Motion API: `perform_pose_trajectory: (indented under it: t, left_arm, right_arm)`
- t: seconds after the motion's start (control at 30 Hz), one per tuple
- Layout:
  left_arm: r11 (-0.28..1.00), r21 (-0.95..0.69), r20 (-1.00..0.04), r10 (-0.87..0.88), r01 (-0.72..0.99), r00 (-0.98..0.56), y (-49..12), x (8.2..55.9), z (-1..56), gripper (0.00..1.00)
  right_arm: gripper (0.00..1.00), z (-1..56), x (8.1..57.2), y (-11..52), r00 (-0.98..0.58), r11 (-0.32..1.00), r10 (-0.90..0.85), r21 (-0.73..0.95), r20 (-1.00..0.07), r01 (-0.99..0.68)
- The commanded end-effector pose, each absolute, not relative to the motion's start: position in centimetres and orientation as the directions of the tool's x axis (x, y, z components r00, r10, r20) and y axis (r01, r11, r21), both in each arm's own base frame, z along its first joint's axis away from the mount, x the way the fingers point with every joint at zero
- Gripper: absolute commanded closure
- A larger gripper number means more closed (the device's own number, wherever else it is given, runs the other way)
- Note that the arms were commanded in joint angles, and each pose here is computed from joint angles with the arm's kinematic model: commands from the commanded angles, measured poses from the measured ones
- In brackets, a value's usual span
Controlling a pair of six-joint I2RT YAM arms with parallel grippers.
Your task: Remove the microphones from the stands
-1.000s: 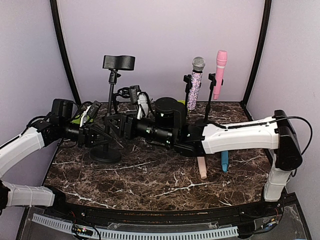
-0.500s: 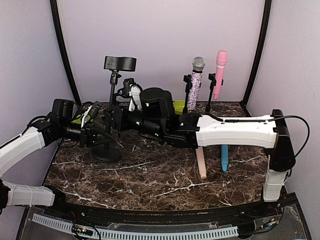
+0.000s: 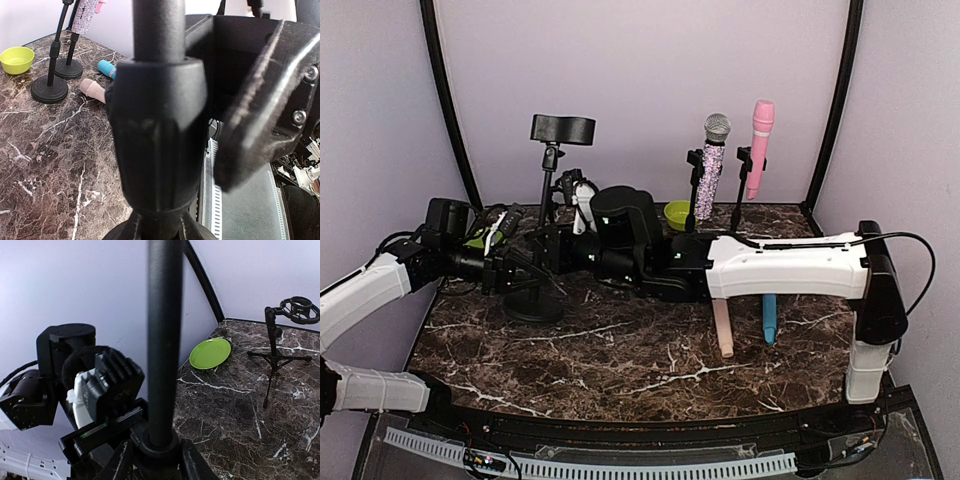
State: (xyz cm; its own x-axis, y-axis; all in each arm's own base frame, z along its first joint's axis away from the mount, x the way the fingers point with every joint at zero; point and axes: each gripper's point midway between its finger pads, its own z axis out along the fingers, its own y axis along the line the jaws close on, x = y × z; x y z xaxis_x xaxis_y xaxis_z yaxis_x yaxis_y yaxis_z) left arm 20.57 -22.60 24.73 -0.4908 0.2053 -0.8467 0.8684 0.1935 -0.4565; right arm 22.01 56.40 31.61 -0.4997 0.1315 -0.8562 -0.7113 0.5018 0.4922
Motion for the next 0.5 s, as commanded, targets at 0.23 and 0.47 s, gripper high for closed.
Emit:
perform_pose_trajectory:
  t: [0.23, 0.47]
  left_arm:
    - [0.146, -0.361, -0.906, 0.182, 0.921, -0.383, -22.7, 20.4, 27.7, 1.00]
    - [0.056, -0.367, -0.914, 0.163, 0.929, -0.371, -23.1, 19.5, 29.9, 1.00]
  right_arm:
    - [0.99, 33.5, 21.4, 58.1, -0.522, 0.420, 0.171, 0.541, -0.836, -0.729]
    - [1.00, 36.0, 18.9, 57.4, -0.576, 0.098, 0.161, 0.594, -0.801, -0.799]
